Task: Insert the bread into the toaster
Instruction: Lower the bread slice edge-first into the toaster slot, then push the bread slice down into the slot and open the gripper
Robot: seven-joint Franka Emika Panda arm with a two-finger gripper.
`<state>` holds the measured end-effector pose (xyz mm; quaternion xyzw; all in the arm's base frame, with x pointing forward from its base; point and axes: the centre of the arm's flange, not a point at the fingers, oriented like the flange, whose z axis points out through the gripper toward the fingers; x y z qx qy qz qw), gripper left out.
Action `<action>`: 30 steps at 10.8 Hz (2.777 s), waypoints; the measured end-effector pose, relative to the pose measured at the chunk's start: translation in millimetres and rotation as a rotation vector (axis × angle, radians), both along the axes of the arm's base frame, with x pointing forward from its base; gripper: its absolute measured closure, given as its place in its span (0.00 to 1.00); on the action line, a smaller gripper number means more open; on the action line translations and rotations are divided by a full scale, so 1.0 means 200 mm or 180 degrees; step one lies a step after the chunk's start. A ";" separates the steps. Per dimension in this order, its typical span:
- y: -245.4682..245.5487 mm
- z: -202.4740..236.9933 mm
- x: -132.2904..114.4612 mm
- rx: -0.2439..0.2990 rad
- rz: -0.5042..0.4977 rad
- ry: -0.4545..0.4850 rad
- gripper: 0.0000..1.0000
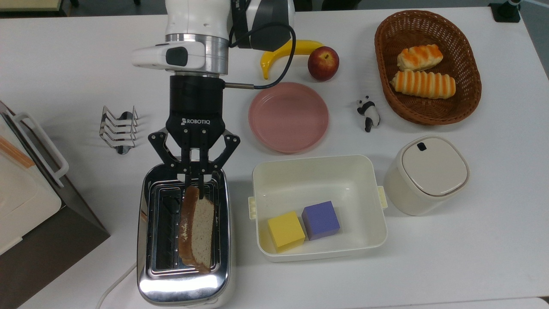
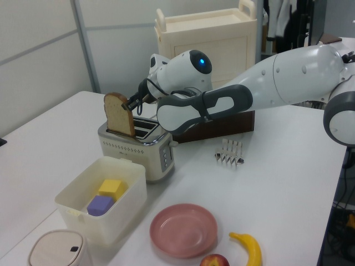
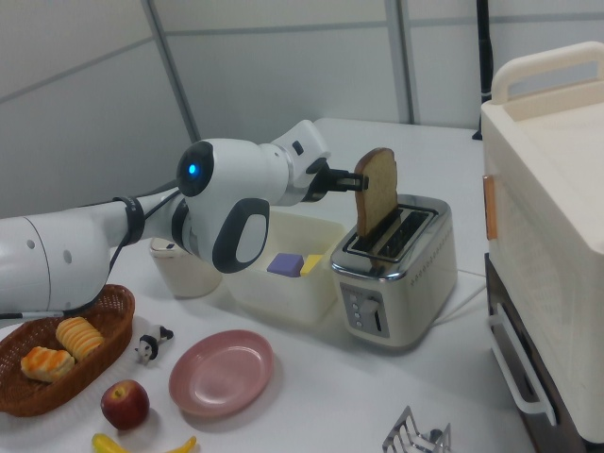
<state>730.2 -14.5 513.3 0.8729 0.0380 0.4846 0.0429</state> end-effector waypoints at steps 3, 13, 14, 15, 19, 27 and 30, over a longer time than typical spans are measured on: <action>-0.04 0.00 0.00 -0.0103 0.0032 0.0003 0.85; 0.03 -0.03 -0.07 -0.0147 0.0156 0.0101 0.85; 0.07 -0.04 -0.07 -0.0131 0.0195 0.0113 0.85; 0.11 -0.05 -0.07 -0.0116 0.0229 0.0122 0.85; 0.11 -0.05 -0.07 -0.0081 0.0219 0.0121 0.85; -0.10 0.05 -0.14 0.0007 0.0096 0.0578 0.84; -0.09 0.05 -0.17 0.0027 0.0117 0.0677 0.81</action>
